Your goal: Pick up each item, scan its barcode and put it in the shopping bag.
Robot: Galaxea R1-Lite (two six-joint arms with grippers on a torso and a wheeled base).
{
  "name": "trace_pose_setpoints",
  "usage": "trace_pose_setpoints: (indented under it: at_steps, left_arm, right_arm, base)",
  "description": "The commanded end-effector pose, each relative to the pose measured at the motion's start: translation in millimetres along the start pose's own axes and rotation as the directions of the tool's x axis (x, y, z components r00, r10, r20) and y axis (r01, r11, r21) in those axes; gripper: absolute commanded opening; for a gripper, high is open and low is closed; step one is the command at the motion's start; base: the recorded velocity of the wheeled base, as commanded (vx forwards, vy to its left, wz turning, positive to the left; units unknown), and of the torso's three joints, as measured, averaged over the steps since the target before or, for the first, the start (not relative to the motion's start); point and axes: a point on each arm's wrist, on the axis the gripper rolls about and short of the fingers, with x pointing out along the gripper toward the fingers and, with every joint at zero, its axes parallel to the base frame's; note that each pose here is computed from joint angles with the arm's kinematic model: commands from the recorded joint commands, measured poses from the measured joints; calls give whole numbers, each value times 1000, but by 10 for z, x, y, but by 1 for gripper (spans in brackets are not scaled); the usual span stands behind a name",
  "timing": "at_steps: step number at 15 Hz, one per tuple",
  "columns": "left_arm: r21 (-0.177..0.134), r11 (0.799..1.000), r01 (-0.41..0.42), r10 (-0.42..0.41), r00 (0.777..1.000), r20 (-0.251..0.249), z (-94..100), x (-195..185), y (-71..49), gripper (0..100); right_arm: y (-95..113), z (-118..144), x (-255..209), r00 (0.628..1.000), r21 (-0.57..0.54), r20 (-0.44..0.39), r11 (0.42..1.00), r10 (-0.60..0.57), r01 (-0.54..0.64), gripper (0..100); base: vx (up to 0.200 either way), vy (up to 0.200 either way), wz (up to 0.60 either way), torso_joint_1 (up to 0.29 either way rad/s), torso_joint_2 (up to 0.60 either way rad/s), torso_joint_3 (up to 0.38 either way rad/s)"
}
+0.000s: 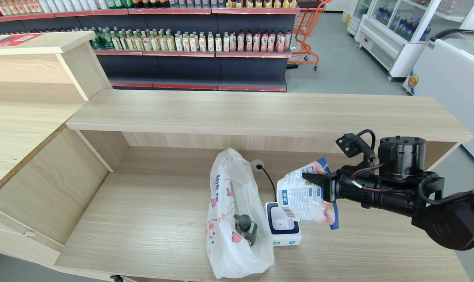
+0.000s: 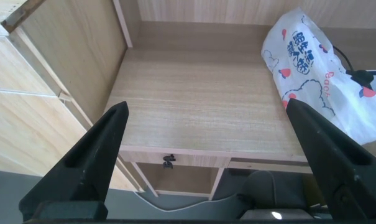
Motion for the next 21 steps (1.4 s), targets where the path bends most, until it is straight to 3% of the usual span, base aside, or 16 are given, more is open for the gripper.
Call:
trace_pose_setpoints:
  at_steps: [1,6,13,18,21]
  left_arm:
    - [-1,1000,0,0,1000,-1,1,1,0,100]
    - [2,1000,-1,1,1000,-1,1,1,0,100]
    - [1,1000,0,0,1000,0,0,0,0,100]
    - [1,1000,0,0,1000,-1,1,1,0,100]
    - [1,1000,0,0,1000,-1,1,1,0,100]
  right_arm:
    - [3,0,-11,1000,3,1,1000,0,0,0]
    - [-23,-49,13,1000,15,-16,1000,-4,4,0]
    - [-162,-285,391,995,22,-97,1000,-4,6,0]
    - [-274,-201,794,999,-17,-52,1000,4,-5,0]
    - [-222,-244,1026,998,-28,-53,999,34,-36,0]
  base:
    - [0,0,0,0,0,0]
    - [0,200,0,1,-3,1]
    - [0,0,0,0,0,0]
    - [0,0,0,0,0,0]
    - [0,0,0,0,0,0]
